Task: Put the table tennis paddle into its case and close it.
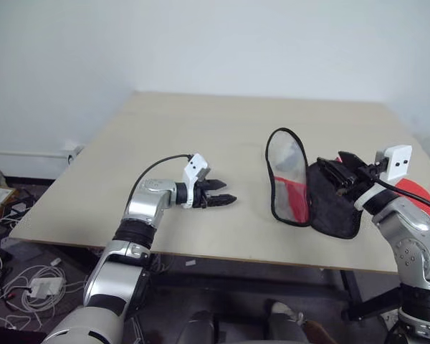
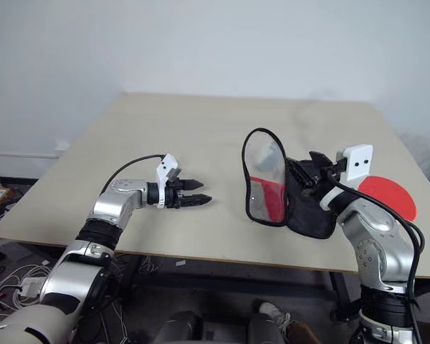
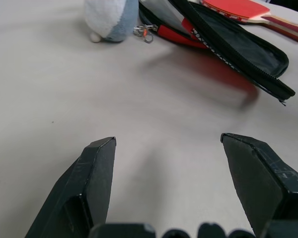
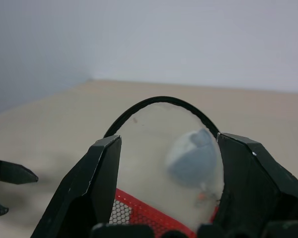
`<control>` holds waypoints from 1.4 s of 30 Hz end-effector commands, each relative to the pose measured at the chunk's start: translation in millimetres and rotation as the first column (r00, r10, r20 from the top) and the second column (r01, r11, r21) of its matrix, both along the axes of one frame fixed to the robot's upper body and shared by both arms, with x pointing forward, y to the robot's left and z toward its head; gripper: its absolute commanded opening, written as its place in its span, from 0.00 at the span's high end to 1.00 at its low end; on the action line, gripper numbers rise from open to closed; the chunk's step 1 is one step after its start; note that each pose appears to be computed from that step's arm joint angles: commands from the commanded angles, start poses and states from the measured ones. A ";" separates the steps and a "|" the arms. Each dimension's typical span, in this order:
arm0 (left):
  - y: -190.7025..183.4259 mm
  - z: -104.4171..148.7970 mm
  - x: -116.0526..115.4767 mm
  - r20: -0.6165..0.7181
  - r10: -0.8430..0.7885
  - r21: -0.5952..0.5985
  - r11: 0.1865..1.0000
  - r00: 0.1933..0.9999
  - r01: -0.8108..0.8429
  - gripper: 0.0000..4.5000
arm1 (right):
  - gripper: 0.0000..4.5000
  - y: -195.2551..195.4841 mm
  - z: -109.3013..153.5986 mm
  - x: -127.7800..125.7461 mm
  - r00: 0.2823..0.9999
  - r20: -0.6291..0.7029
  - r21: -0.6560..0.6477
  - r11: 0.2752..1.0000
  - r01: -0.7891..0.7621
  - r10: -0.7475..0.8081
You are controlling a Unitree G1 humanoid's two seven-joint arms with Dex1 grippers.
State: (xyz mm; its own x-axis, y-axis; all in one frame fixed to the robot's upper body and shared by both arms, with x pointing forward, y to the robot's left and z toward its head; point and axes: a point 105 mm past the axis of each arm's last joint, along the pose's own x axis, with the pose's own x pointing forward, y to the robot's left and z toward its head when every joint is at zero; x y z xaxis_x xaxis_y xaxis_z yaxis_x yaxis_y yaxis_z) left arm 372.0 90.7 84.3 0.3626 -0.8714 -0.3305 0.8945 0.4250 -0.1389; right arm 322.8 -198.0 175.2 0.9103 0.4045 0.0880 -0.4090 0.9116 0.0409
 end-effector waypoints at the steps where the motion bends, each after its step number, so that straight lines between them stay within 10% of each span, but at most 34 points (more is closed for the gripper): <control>1: -9.4 16.7 4.5 0.063 -0.037 -0.008 0.999 0.997 0.037 0.20 | 0.26 -4.2 19.2 -3.8 0.998 0.067 -0.015 1.000 0.013 -0.012; 13: -13.7 17.9 2.6 0.066 -0.060 -0.028 0.998 0.996 0.062 0.20 | 0.26 -56.3 3.4 8.4 0.962 -0.046 -0.030 0.963 0.269 -0.271; 23: -29.0 11.1 -5.3 0.054 -0.142 0.007 0.990 0.988 0.142 0.20 | 0.26 -161.4 -53.6 -25.5 0.716 -0.303 -0.202 0.776 0.597 -0.629; 42: -29.3 15.2 -6.8 0.068 -0.155 0.007 0.988 0.986 0.154 0.20 | 0.26 -185.0 -130.9 -33.7 0.454 -0.596 -0.342 0.721 0.603 -0.663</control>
State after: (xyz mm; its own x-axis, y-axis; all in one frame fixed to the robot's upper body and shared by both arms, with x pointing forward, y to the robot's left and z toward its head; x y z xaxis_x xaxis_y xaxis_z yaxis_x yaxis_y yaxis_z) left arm 362.9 63.0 83.9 0.2399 -0.9114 -0.3343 0.9467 0.2959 -0.1273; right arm 285.7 -382.1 44.7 0.7256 -0.3184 -0.6100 0.3943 0.9189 -0.0106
